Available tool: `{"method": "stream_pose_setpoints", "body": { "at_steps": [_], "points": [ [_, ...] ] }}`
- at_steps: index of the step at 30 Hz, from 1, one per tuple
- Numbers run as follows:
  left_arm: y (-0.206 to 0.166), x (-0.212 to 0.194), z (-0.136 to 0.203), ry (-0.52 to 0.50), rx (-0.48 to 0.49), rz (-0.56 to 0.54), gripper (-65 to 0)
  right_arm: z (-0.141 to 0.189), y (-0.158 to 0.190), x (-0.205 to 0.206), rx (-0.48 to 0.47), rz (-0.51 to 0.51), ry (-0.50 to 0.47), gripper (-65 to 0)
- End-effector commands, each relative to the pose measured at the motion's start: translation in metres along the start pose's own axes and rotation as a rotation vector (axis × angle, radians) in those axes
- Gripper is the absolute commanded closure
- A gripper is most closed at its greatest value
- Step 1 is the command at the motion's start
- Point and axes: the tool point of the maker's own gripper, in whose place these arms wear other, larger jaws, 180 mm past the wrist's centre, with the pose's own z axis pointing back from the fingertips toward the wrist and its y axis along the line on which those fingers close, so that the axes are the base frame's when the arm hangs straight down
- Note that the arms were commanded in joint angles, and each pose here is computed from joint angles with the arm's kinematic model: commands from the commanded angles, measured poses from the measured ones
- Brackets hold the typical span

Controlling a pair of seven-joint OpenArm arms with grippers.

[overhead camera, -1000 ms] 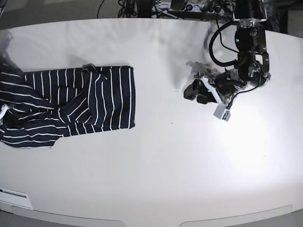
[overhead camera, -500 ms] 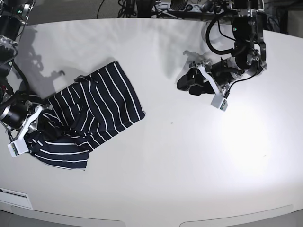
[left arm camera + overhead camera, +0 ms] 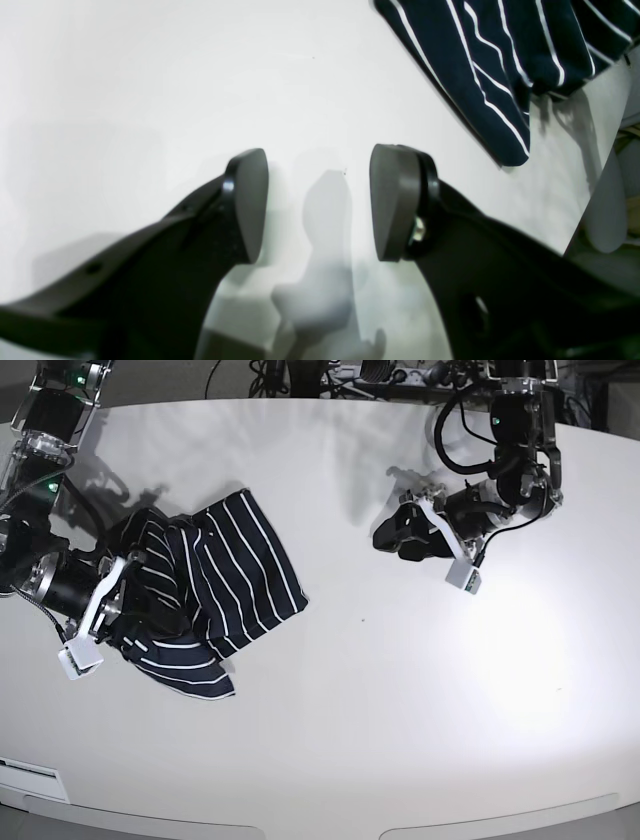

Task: Fold the T-shirt properly
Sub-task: 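Lift the shirt end with the right gripper and fold it over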

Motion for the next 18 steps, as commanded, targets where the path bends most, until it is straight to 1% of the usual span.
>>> {"method": "stream_pose_setpoints", "body": {
  "at_steps": [1,3,7,10,14,18],
  "points": [
    [-0.001,0.006,0.002,-0.014,-0.001,-0.014,-34.5,0.005,0.008,0.018,0.039,0.042,-0.051,0.0],
    [-0.001,0.006,0.002,-0.014,-0.001,-0.014,-34.5,0.006,0.018,0.017,0.097,0.051,-0.048,0.0],
    [-0.001,0.006,0.002,-0.014,-0.001,-0.013,-34.5,0.006,0.019,0.017,0.099,0.054,-0.047,0.0],
    [-0.001,0.006,0.002,-0.015,-0.001,-0.013,-34.5,-0.001,0.025,0.013,0.126,0.057,-0.027,0.0],
    [-0.001,0.006,0.001,-0.020,-0.002,-0.012,-34.5,-0.021,0.048,-0.005,0.219,0.071,0.045,0.0],
    [-0.002,0.007,0.001,-0.023,-0.004,-0.010,-34.5,-0.042,0.080,-0.026,0.341,0.078,0.118,0.0]
  ]
}}
